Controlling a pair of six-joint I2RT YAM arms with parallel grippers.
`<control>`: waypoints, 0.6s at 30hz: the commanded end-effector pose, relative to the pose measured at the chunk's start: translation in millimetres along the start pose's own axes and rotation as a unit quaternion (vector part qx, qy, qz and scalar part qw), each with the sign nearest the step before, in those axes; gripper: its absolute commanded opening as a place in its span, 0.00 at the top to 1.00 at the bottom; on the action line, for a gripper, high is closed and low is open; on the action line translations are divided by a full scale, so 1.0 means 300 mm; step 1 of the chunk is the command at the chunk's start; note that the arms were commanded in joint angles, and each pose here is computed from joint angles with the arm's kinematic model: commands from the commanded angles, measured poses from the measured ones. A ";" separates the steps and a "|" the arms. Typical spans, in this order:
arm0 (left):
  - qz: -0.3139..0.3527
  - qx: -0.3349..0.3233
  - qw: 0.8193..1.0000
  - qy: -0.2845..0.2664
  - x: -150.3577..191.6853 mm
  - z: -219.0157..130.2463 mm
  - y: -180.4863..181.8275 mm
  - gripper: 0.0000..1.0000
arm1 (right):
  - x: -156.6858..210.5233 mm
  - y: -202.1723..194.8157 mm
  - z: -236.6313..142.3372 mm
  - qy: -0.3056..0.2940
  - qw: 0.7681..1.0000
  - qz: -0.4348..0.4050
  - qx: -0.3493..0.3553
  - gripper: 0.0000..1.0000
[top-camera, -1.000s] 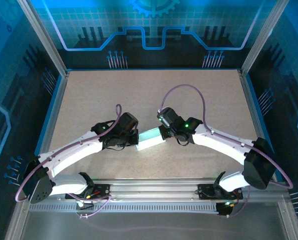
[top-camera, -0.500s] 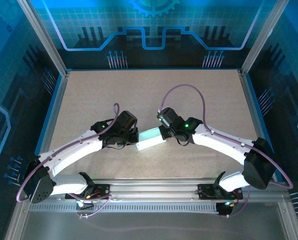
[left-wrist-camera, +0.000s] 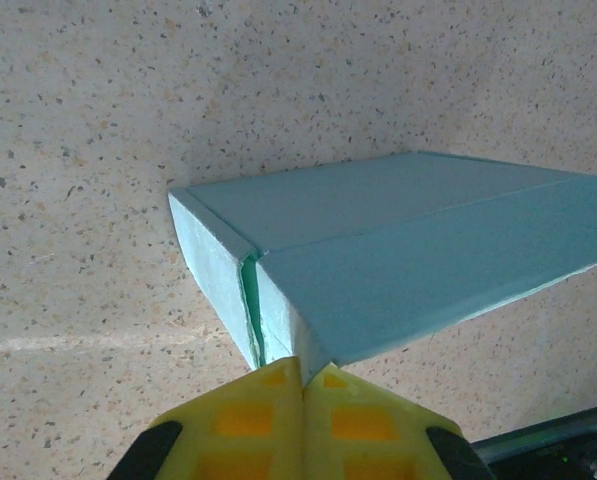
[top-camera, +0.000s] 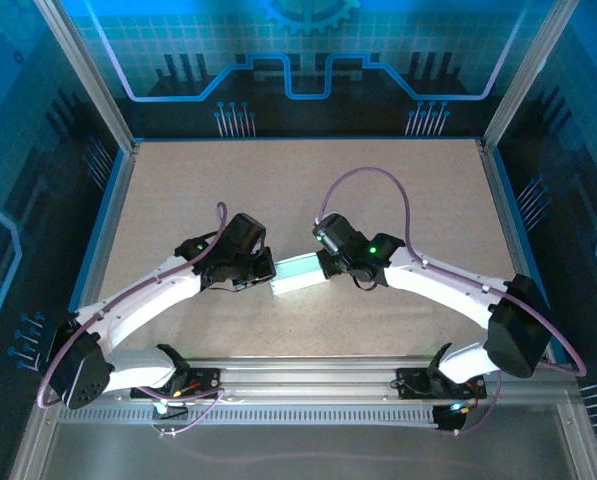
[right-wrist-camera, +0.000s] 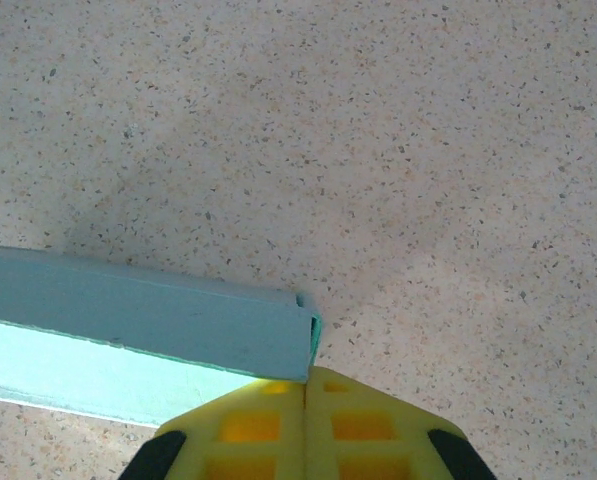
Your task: Fold the paper box
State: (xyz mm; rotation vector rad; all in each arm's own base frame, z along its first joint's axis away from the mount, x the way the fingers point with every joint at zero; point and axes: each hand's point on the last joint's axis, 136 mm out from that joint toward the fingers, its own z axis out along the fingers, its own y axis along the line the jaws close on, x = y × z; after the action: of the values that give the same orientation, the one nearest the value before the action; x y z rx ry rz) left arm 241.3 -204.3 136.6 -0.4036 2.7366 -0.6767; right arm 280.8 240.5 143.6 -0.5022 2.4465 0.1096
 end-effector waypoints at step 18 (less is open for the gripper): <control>0.016 -0.007 0.999 0.029 0.061 0.081 0.072 1.00 | 0.048 0.019 0.059 0.001 1.000 0.005 0.004 1.00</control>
State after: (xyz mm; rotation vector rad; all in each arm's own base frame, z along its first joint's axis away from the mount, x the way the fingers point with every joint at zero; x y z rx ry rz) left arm 241.5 -205.3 124.9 -0.3701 2.7146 -0.6976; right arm 285.1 239.8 136.2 -0.4774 2.4326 0.0961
